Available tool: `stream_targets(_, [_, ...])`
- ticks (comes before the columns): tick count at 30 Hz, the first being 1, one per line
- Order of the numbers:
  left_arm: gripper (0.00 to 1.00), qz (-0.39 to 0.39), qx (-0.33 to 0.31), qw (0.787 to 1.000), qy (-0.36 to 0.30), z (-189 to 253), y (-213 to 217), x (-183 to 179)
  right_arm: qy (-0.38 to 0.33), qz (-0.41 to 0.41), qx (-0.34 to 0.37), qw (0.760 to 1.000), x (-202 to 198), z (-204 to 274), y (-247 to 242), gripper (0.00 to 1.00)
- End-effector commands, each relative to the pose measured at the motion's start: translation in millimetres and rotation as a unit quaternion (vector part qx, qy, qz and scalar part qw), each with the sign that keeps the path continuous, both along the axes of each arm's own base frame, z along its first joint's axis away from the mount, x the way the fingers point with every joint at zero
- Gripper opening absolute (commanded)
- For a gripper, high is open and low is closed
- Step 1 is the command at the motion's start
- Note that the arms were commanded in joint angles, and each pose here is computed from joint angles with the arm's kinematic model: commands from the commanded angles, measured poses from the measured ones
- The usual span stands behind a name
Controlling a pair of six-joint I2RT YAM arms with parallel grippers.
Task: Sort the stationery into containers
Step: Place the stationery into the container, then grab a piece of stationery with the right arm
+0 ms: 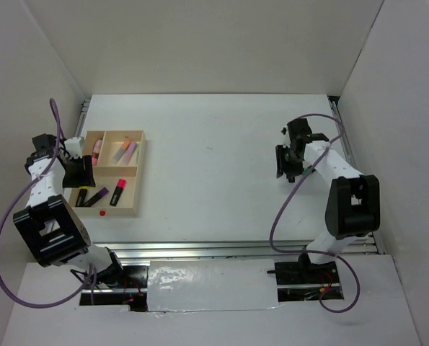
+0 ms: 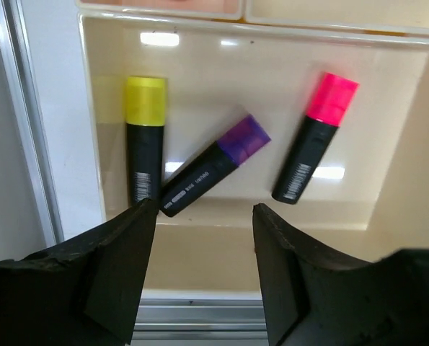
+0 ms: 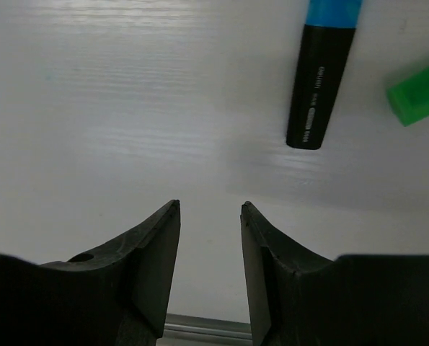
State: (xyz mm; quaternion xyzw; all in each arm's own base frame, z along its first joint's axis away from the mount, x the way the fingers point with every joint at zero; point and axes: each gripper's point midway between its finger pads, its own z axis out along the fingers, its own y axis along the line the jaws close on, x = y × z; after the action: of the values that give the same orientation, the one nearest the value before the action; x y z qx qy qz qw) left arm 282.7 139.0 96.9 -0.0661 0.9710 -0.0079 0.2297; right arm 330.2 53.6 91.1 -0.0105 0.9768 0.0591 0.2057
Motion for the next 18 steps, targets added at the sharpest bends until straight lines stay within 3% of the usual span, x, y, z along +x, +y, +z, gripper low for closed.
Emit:
stream_targets(1, [0.68, -0.039, -0.007, 0.999, -0.037, 21.5, -12.3, -0.6, -0.011, -0.035, -0.034, 0.999, 23.4, -3.9, -28.6, 0.46])
stream_targets(9, [0.81, -0.089, -0.020, 0.991, -0.102, 62.2, -37.9, -0.3, 0.019, -0.067, -0.080, 0.994, 46.4, -24.6, -62.2, 0.46])
stream_targets(13, [0.99, -0.115, -0.016, 0.983, -0.141, 82.2, -50.6, 0.6, 0.019, -0.066, -0.086, 0.994, 63.2, -30.5, -64.3, 0.47])
stream_targets(18, [0.99, -0.142, -0.017, 0.972, -0.187, 104.4, -66.9, 0.6, 0.028, -0.066, -0.095, 0.993, 79.9, -41.0, -67.1, 0.47])
